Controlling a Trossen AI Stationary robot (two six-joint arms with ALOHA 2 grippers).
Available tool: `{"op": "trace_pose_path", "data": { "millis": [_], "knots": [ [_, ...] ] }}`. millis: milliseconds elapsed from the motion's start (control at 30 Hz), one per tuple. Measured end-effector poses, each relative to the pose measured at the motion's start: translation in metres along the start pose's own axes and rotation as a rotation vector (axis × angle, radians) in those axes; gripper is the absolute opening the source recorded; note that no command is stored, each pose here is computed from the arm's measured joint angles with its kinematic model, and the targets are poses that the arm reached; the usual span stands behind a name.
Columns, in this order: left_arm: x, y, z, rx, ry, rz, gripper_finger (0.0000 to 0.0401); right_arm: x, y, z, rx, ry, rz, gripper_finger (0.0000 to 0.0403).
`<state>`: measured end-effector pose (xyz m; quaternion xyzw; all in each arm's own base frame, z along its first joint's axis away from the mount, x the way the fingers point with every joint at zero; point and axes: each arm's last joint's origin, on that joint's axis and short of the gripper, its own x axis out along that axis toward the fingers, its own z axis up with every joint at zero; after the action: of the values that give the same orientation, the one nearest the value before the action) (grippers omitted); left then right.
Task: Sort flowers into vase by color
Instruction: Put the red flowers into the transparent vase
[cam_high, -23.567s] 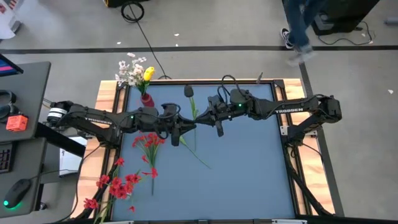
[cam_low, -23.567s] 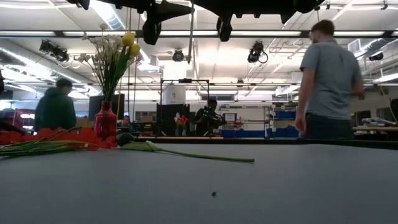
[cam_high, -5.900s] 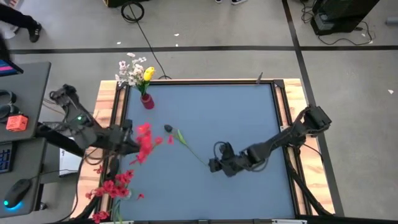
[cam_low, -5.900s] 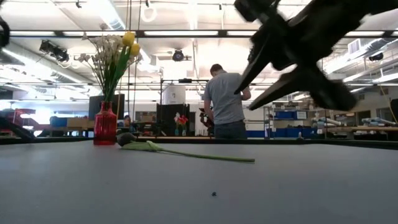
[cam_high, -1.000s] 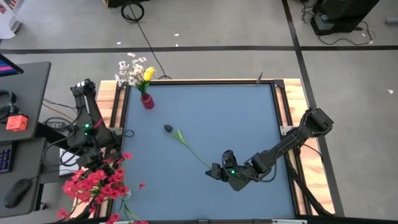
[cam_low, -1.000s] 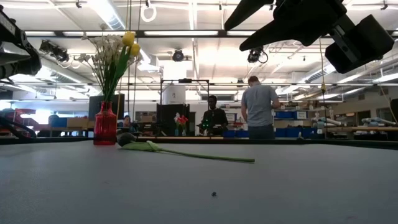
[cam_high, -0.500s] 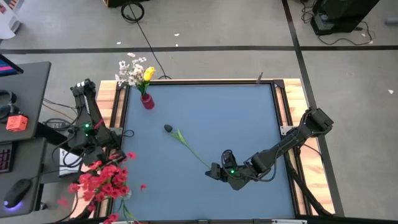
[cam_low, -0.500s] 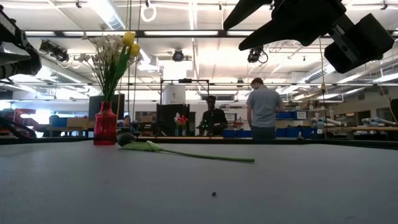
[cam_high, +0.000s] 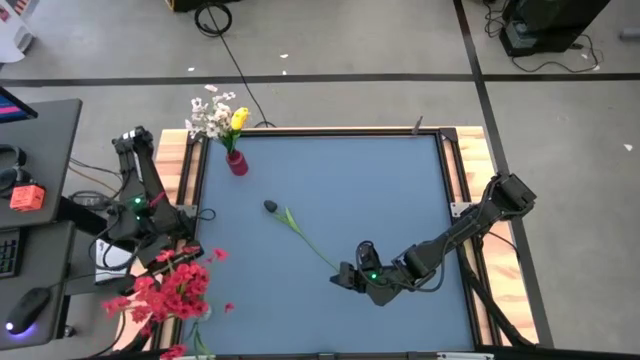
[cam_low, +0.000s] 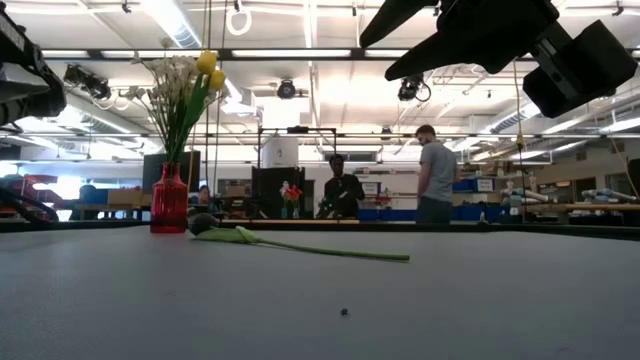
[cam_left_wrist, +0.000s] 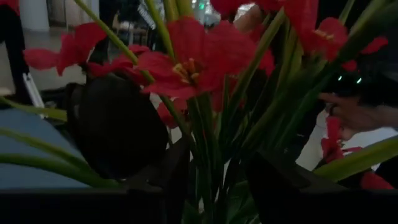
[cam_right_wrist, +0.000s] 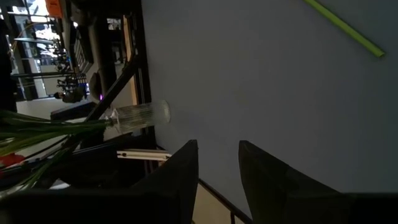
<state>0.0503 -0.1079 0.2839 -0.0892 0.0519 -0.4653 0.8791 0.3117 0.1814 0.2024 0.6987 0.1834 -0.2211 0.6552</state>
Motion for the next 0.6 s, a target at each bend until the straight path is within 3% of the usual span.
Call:
{"op": "trace_pose_path", "data": {
  "millis": [233,600],
  "knots": [
    [0.007,-0.003,0.008,-0.035,0.163,0.06,0.0158,0.0,0.0,0.0,0.0,-0.001,-0.001,0.0125],
    [0.005,-0.007,0.03,-0.074,0.223,0.09,0.0153,0.007,0.005,0.012,-0.054,0.006,-0.017,0.0125]
  ]
}}
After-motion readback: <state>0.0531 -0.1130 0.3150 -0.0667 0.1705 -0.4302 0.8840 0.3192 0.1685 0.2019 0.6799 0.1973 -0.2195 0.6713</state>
